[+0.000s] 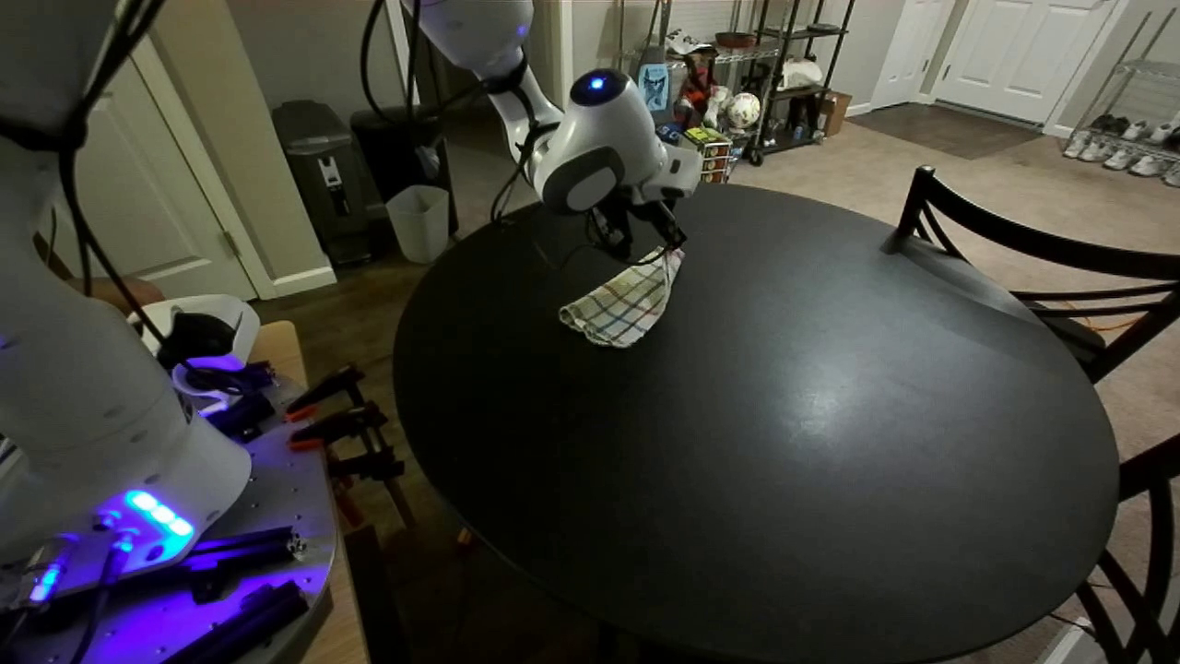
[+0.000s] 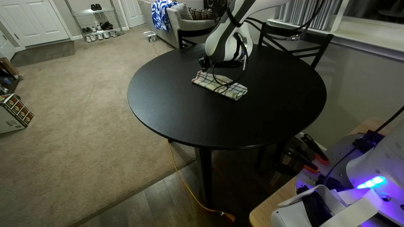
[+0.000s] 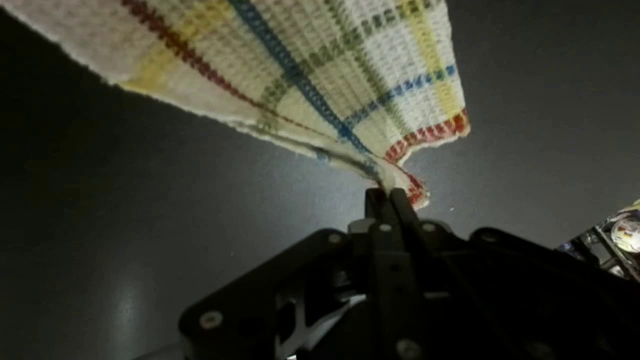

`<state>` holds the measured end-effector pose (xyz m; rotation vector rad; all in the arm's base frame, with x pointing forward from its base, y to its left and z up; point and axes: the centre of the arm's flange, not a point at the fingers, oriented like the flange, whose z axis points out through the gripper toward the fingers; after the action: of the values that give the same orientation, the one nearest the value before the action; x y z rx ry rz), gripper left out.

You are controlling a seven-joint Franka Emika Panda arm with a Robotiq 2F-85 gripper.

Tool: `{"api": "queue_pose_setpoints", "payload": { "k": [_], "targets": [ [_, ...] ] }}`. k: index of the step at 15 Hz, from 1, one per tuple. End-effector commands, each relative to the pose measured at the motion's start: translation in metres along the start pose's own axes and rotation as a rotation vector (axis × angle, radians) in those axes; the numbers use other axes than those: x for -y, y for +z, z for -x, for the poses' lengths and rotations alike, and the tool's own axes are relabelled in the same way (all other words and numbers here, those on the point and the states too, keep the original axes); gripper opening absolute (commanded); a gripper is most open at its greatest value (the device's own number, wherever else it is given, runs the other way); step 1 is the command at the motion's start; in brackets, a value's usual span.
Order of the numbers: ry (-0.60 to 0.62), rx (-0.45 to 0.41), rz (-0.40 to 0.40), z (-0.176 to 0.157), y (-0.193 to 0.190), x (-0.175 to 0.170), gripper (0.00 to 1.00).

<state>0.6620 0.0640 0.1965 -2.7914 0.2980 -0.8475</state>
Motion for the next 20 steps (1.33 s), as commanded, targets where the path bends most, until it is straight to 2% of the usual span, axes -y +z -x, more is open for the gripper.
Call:
{"api": "queue_pose_setpoints", "payload": {
  "k": [1, 4, 5, 6, 8, 9, 12, 13, 14, 16, 20],
  "targets": [
    [0.022, -0.049, -0.020, 0.003, -0.046, -0.015, 0.01],
    [0.048, -0.049, -0.015, -0.005, -0.050, -0.021, 0.01],
    [0.053, -0.046, -0.011, -0.006, -0.050, -0.023, 0.27],
    [0.055, -0.043, -0.007, -0.007, -0.049, -0.025, 0.29],
    [0.056, -0.036, -0.005, -0.006, -0.048, -0.029, 0.41],
    [0.056, -0.034, -0.005, -0.006, -0.047, -0.031, 0.10],
    [0.063, -0.023, -0.005, -0.005, -0.045, -0.035, 0.00],
    [0.065, -0.018, -0.003, -0.005, -0.044, -0.036, 0.00],
    [0.066, -0.012, -0.001, -0.005, -0.043, -0.037, 0.27],
    [0.063, 0.008, 0.001, -0.006, -0.037, -0.039, 0.27],
    [0.074, 0.110, -0.001, -0.017, -0.013, -0.042, 0.52]
  ]
}}
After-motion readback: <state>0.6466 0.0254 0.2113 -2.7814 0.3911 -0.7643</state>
